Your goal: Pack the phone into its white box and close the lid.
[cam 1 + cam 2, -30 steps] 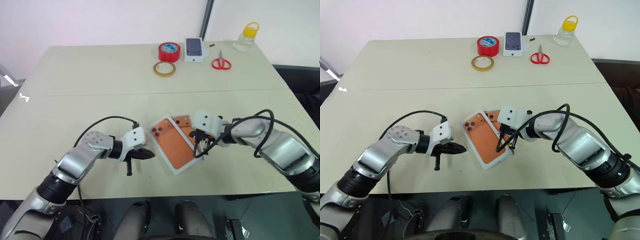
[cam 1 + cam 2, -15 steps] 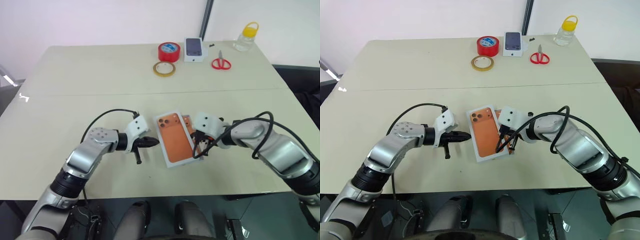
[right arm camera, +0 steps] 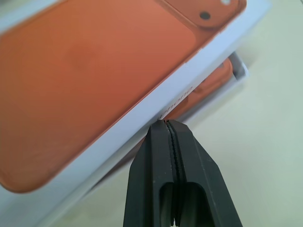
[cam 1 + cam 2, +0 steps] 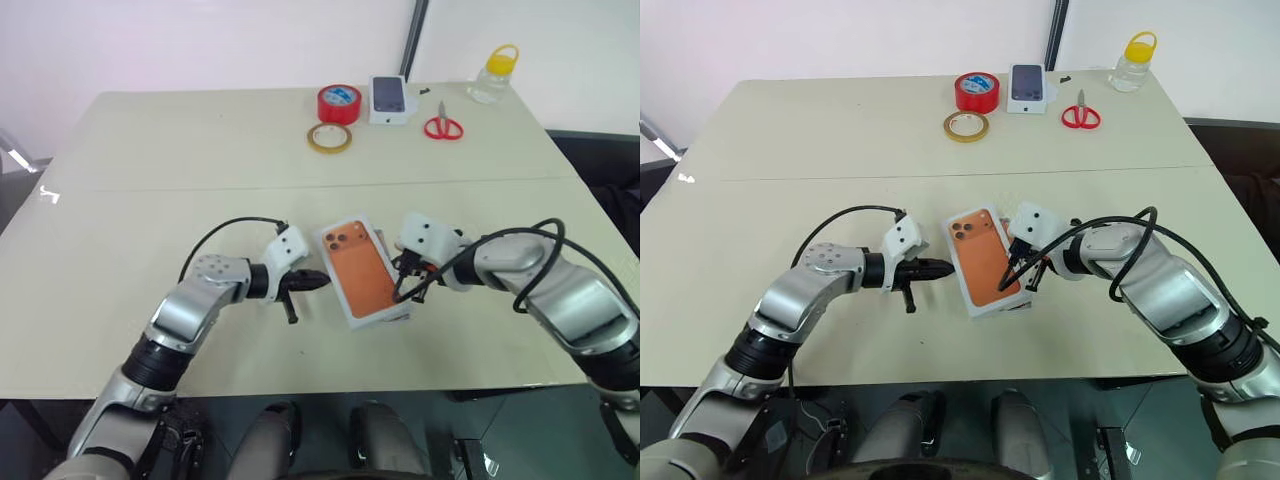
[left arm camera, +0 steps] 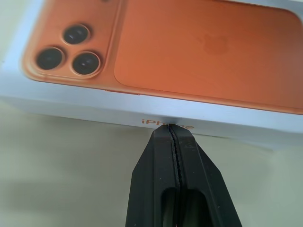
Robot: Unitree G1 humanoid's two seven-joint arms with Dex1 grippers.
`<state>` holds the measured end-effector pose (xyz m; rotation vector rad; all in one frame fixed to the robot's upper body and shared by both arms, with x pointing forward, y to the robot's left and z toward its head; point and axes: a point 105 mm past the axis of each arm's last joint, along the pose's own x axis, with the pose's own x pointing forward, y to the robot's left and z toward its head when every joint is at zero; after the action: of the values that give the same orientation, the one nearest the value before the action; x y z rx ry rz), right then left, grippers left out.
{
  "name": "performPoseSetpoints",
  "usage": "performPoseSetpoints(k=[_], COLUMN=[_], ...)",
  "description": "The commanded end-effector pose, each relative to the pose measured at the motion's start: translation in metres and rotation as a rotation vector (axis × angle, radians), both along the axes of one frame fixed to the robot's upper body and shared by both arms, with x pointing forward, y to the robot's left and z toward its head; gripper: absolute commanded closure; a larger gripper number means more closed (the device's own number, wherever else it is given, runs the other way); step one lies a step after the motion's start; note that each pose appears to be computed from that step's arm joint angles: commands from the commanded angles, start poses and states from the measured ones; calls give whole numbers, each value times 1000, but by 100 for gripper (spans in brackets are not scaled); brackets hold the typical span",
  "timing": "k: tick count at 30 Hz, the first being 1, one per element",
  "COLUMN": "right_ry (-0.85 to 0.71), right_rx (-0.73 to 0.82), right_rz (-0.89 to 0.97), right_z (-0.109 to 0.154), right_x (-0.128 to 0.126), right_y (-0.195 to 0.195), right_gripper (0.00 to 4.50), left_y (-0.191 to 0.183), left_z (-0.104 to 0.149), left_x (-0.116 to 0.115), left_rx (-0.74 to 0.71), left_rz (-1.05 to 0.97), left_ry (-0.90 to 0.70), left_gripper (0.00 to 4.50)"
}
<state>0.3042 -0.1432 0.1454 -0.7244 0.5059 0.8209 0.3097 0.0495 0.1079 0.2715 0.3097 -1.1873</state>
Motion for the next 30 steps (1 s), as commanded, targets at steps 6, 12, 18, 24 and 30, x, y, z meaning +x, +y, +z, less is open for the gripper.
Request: performPoseSetpoints(k=[6, 12, 18, 24, 30], right_ry=[-6, 17, 31, 42, 12], right_rx=[24, 21, 18, 5, -3], right_rz=[51, 43, 37, 29, 17], right_z=[4, -3, -8, -14, -8], right_x=[-11, -15, -17, -18, -15], right_y=[9, 7, 6, 3, -2], right_gripper=[447, 447, 447, 447, 447], left_y=[-22, -20, -20, -17, -6], left_z=[16, 15, 14, 11, 8], left_x=[-3, -6, -7, -7, -2], left_rx=[-49, -43, -39, -27, -15], left_rz=[-81, -98, -97, -93, -54], left_ry=[-66, -57, -56, -54, -55], left_gripper=[450, 450, 450, 450, 450])
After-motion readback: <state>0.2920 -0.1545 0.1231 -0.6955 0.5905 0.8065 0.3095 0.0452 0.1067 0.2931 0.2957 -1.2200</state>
